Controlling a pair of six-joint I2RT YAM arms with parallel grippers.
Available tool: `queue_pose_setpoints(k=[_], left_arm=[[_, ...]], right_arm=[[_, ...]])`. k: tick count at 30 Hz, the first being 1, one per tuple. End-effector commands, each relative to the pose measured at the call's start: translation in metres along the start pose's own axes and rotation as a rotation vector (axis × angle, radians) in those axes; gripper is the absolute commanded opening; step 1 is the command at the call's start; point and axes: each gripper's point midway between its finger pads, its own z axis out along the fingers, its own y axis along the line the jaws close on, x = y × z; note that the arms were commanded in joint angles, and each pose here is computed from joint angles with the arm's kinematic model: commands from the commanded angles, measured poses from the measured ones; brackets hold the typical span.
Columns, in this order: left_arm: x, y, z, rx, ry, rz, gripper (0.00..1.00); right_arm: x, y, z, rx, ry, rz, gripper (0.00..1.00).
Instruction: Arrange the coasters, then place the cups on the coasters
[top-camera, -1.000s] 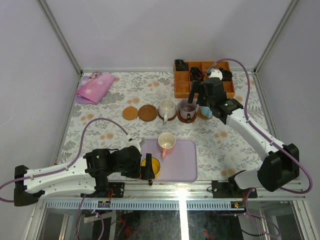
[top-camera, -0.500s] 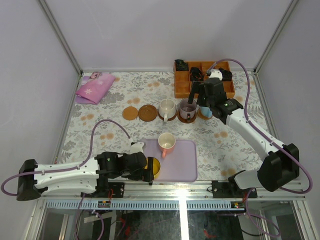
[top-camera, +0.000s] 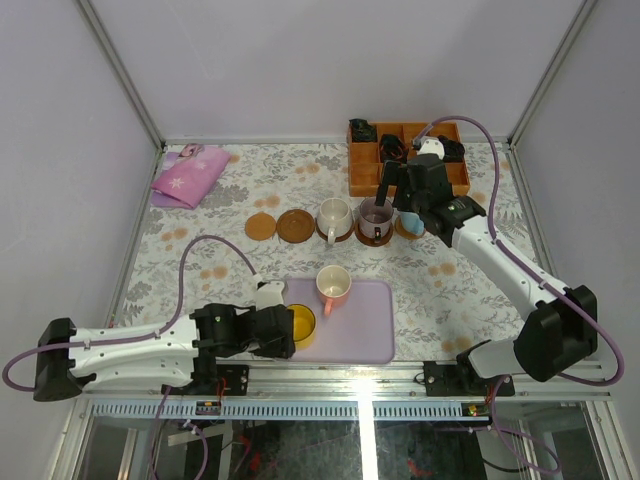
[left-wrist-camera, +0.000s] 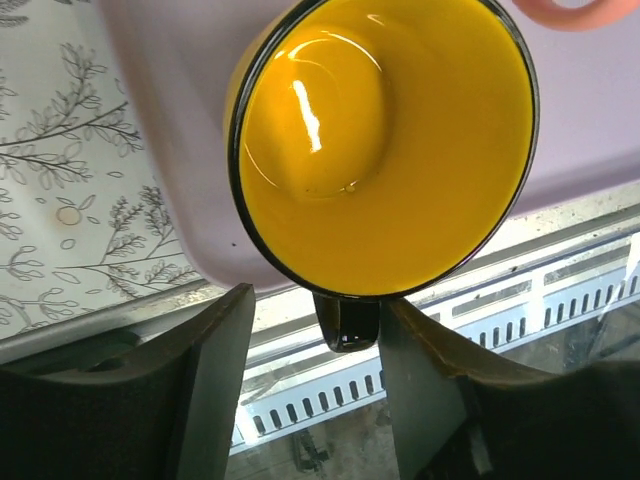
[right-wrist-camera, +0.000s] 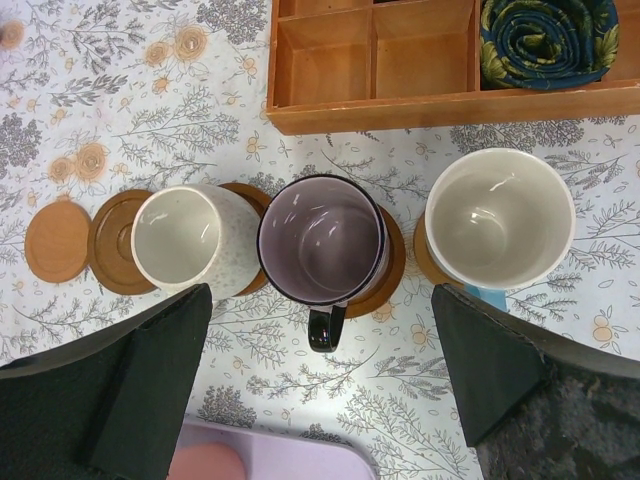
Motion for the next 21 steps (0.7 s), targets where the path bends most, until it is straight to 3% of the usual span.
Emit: queue_pose_setpoints(k=[1,6,10,15,21], left_arm=[[-0.013,0.014,-0.005,-0.057,-0.080,-0.015,0.47],[-0.018,0.018,-0.004,-0.068,-0.112,-0.008,0.38],[-0.019,0.015,0.001,-0.066,-0.114,0.014,0.39],[-0.020,0.011,0.005,-0.060,-0.118,0.020,0.48],[-0.025,0.014,0.009,-0.076,-0.144,0.029,0.44]], right_arm=[[-0.026,0.009,-0.001,-0.020,-0.066,0.034,1.00],[-0.025,0.011,-0.001,-0.033,-0.065,0.042,0.99],[-0.024,0.011,-0.002,-0.033,-0.064,0.043,0.99],[-0.023,0.009,-0.003,-0.029,-0.064,0.048,0.99],[-0.020,0.007,-0.005,-0.021,-0.059,0.049,1.00]])
